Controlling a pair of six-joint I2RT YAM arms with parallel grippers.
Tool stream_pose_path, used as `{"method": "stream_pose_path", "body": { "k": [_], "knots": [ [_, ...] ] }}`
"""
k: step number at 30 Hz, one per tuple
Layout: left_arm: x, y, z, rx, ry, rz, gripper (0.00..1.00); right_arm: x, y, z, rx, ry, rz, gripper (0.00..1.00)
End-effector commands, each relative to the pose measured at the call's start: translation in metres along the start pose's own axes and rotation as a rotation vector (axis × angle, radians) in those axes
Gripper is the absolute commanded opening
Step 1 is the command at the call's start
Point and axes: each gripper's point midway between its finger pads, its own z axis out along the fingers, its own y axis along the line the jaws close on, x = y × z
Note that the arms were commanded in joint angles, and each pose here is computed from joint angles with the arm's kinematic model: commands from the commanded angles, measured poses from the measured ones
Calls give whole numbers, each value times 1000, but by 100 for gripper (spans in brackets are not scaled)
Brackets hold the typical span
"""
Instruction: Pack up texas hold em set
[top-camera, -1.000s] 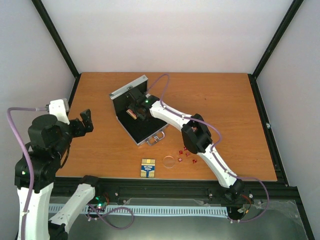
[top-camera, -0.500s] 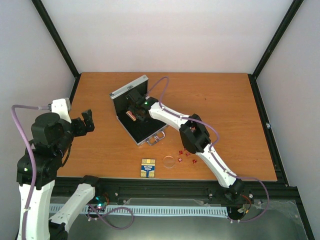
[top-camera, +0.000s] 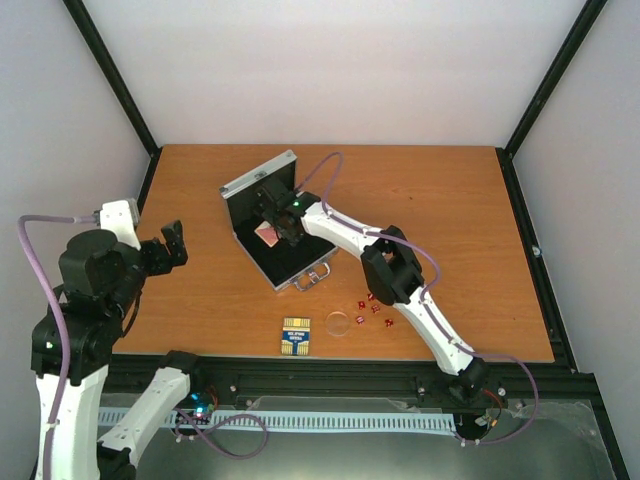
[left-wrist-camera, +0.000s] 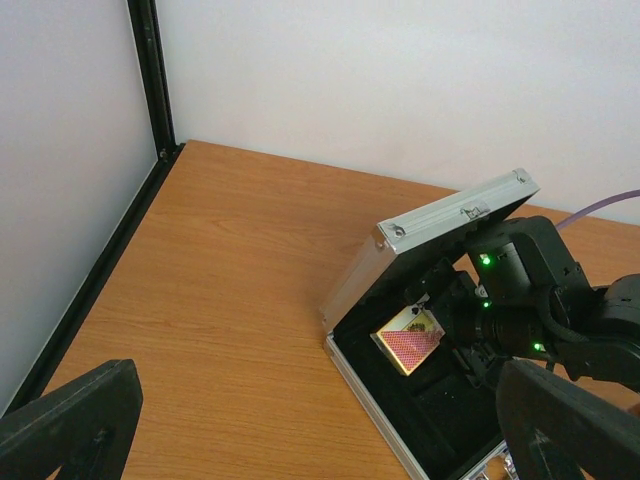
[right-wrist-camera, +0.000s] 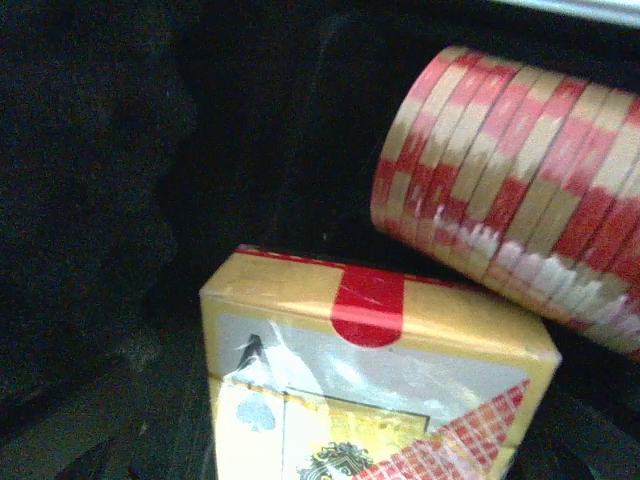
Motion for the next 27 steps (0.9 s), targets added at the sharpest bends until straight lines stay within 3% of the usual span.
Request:
{"method": "stream_pose_path", "body": {
  "k": [1,9,17,23,27],
  "knots": [
    [1,2,-6,-3,-4,-6,100,-18,9,-30,-4,-56,-1,100],
    [0,1,-9,9,-6,-6,100,-17,26,-70,-40,-18,-106,100],
    [3,2,-11,7,-2,11,100,-3,5,-88,16,67,-248,100],
    [5,3,-14,6,4,16,100,11,26,-90,-88,171,-513,100],
    [6,5,-12,-5,2,16,100,21,16,-74,-80,242,-716,100]
  ]
}}
